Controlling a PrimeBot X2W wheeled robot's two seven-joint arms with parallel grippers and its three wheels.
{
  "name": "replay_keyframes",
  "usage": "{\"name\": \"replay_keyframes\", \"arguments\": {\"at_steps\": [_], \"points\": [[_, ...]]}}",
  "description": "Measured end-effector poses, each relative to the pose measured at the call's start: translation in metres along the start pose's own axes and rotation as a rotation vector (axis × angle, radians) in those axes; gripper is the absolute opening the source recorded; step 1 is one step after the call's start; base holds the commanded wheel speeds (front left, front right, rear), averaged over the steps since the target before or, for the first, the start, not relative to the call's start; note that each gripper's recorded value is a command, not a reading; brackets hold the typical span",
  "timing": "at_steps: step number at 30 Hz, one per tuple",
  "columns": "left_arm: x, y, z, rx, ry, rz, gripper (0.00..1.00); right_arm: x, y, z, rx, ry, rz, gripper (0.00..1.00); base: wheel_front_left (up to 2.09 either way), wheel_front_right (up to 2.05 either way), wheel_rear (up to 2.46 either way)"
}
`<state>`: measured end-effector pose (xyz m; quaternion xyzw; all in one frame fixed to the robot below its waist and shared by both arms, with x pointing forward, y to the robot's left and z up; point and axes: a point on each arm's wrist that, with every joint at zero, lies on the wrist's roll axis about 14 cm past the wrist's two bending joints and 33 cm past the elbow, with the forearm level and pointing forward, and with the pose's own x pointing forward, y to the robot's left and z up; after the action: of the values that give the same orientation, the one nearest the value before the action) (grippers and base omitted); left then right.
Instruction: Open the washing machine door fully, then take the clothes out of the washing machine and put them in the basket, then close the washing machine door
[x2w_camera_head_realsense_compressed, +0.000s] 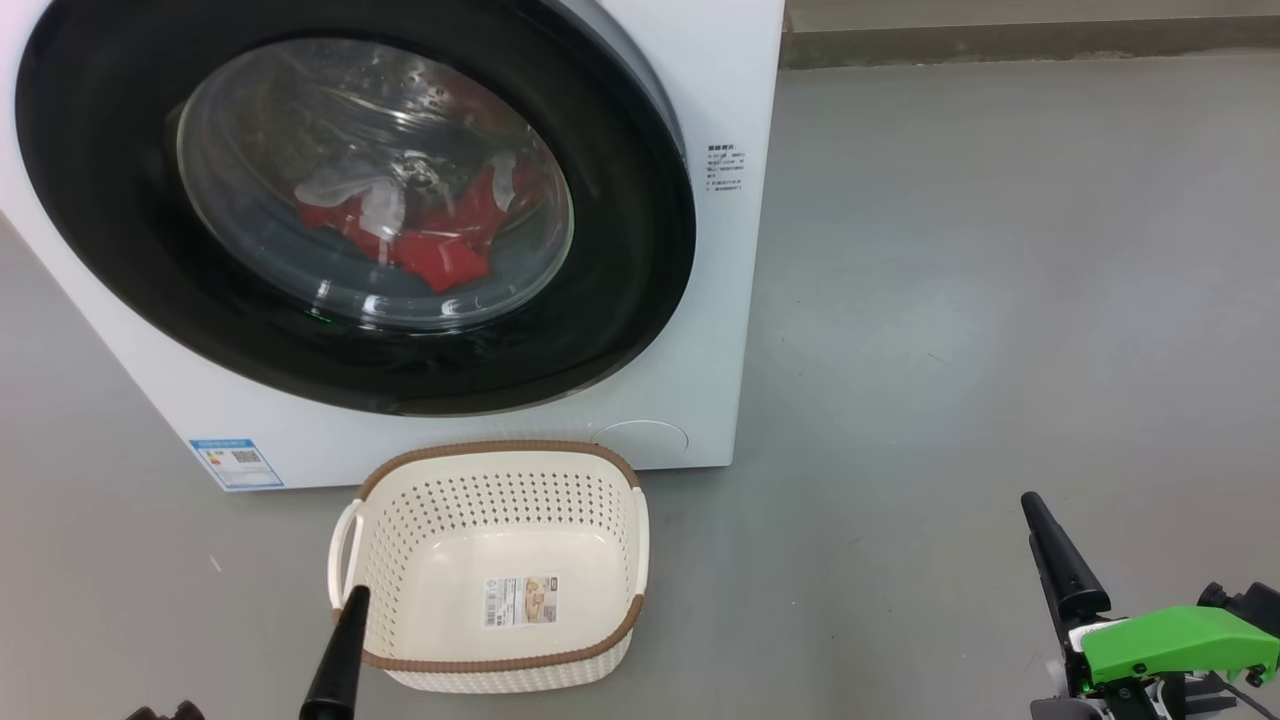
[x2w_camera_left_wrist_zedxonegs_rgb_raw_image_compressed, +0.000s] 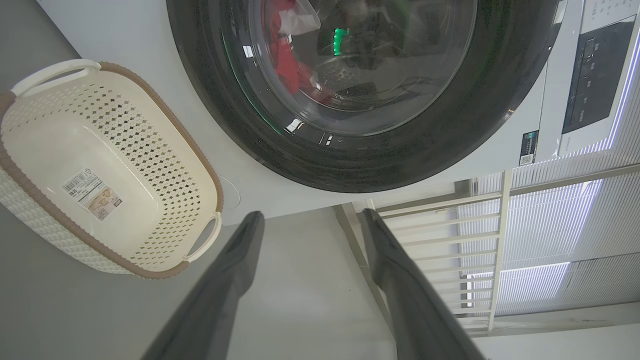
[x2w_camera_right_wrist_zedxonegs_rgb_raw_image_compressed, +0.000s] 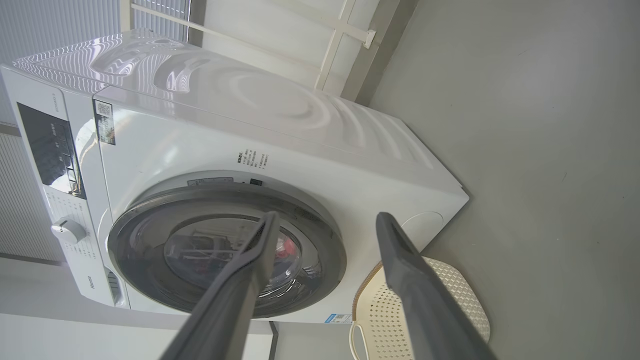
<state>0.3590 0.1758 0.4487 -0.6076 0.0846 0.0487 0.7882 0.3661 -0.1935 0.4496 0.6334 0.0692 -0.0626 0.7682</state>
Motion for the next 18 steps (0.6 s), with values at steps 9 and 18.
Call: {"name": "replay_keyframes", "arguments": {"at_steps": [9,18], "points": [[-0.0016,-0.0018,-0.0029,0.132,0.000,0.001,1.00,0.0003,0.0027,-0.0005,-0.105,-0.003,0.007,1.00,0.00,0.00,0.00],[-0.0020,-0.0038,-0.0064,0.254,0.003,0.001,1.00,-0.0024,0.0005,-0.0010,-0.214,-0.001,0.005,1.00,0.00,0.00,0.00]]}}
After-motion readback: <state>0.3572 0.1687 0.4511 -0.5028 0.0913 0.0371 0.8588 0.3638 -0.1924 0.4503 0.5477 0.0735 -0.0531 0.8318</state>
